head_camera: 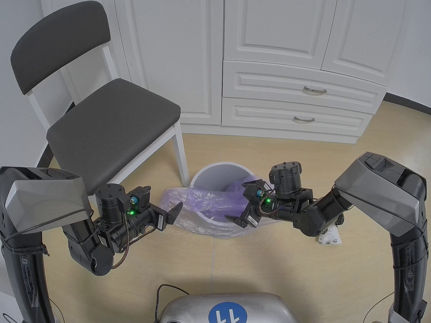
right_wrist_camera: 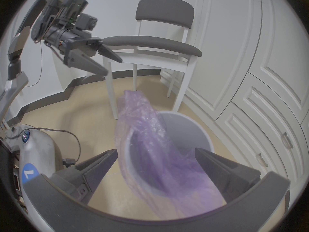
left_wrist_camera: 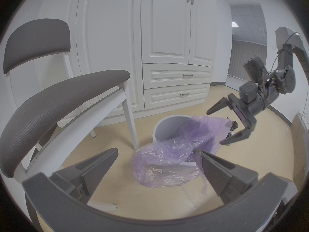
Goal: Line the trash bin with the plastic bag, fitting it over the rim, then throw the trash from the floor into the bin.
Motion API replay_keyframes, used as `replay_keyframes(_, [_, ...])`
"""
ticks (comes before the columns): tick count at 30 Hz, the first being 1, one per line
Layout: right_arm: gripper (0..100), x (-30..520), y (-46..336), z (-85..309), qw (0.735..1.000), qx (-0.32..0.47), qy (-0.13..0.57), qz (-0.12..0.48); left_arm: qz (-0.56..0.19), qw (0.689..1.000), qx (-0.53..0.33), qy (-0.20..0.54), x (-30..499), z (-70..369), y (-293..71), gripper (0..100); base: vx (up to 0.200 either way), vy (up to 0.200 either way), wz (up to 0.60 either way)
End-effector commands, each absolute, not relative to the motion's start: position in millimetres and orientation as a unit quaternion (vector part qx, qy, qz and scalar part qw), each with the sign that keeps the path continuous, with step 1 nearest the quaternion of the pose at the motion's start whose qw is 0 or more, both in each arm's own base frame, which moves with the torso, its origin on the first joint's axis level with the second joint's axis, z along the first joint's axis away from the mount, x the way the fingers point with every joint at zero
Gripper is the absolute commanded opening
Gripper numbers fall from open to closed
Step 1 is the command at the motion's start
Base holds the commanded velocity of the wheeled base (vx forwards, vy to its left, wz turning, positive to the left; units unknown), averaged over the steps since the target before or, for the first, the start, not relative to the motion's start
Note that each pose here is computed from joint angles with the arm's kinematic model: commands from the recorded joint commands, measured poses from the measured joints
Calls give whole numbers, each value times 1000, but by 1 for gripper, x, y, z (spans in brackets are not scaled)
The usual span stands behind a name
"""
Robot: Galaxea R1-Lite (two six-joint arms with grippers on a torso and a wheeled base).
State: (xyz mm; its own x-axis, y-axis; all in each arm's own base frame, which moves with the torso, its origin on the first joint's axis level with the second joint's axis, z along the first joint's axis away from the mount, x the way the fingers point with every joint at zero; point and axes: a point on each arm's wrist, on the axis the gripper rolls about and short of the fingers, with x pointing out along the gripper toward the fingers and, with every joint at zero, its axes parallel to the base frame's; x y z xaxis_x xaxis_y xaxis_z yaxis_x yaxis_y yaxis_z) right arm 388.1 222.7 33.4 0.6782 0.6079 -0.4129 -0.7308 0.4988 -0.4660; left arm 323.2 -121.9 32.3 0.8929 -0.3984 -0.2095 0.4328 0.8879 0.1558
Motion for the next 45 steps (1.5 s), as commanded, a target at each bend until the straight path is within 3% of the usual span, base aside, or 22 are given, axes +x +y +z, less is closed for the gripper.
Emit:
replay_keyframes(1, [100,410,221,19,863,-314,99,383,-211,969,100,86,326,31,-120,100,0,0,0])
replay_keyframes(9, [100,421,222,-7,862,-313,113,382,-207,969,100,90,330,25,-119,100,0,0,0])
replay_keyframes(24, [100,429,226,-15,869,-302,112,375,-204,970,99,86,332,25,-119,100,0,0,0])
replay_keyframes(25, [0,429,227,-15,869,-303,112,375,-204,970,99,86,332,25,-119,100,0,0,0])
replay_keyframes(36, [0,433,235,-3,874,-301,90,371,-203,971,99,84,332,26,-119,100,0,0,0])
replay_keyframes(45, [0,471,258,26,937,-231,35,259,-199,972,97,73,335,28,-118,100,0,0,0])
